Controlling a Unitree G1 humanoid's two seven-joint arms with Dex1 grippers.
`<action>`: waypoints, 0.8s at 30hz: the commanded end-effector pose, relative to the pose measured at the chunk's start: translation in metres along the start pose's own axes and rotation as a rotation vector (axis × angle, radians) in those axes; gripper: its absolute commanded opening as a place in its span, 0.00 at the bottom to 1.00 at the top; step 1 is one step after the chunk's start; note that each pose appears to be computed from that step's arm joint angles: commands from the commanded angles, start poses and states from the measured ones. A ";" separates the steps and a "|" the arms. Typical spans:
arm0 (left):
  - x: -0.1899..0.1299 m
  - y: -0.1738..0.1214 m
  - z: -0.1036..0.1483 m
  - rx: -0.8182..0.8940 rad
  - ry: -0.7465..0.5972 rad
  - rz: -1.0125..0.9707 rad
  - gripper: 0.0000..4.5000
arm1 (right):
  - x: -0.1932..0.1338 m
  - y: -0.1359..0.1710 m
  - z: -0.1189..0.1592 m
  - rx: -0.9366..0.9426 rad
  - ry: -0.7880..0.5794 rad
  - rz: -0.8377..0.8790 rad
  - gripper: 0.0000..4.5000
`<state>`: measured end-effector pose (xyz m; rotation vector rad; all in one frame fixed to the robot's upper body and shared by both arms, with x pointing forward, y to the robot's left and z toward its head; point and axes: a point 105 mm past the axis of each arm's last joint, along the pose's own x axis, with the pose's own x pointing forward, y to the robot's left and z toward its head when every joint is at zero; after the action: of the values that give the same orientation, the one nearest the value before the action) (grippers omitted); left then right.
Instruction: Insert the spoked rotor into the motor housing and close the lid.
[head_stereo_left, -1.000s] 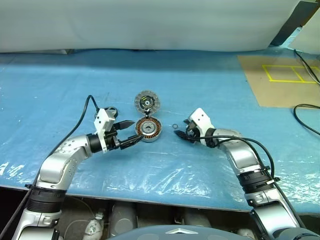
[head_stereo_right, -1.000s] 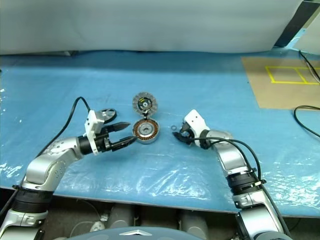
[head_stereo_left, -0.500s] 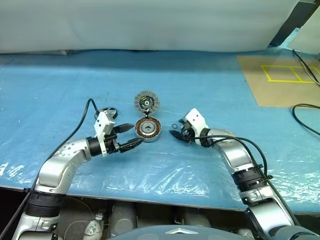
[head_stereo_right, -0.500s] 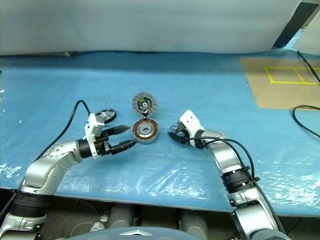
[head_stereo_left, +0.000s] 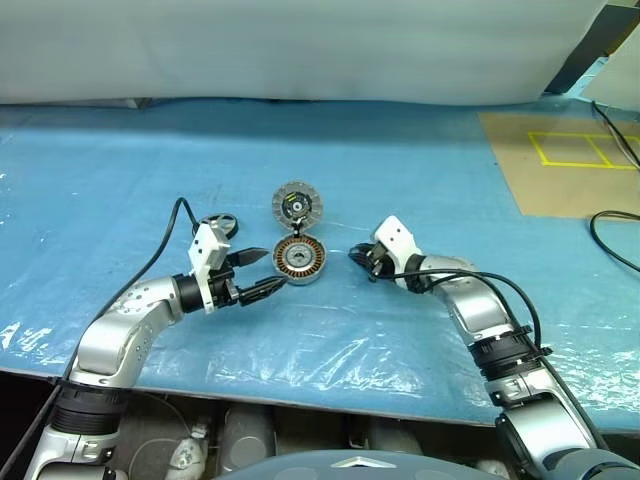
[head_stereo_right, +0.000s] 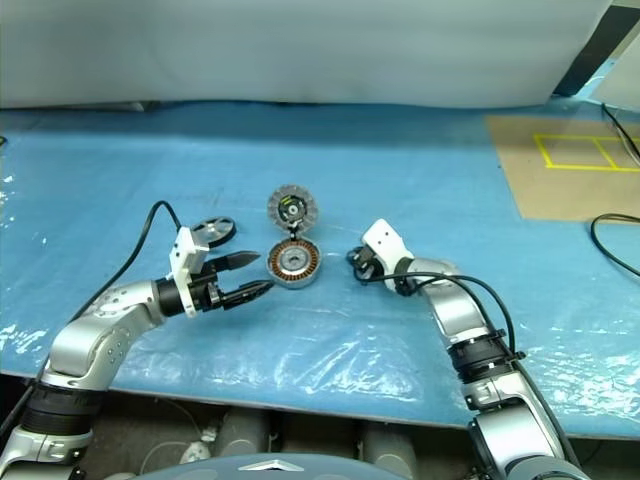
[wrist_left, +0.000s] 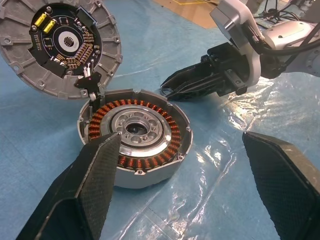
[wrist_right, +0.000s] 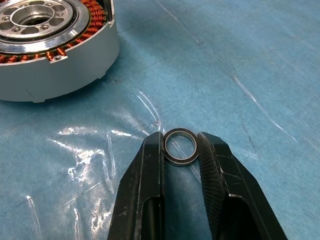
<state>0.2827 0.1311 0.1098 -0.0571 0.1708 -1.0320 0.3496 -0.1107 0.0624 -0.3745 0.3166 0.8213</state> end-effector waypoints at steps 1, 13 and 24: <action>-0.001 -0.002 0.008 0.030 -0.016 -0.006 0.91 | -0.002 0.004 0.003 0.026 -0.003 0.025 0.13; -0.009 -0.004 0.009 0.055 -0.032 -0.013 0.91 | -0.014 0.039 0.090 -0.021 -0.204 0.355 0.13; -0.009 -0.006 0.008 0.065 -0.036 -0.001 0.91 | 0.036 0.057 0.085 -0.106 -0.132 0.438 0.13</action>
<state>0.2773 0.1373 0.1089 -0.0406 0.1497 -1.0289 0.3381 -0.0217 0.0969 -0.3167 0.3031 1.2680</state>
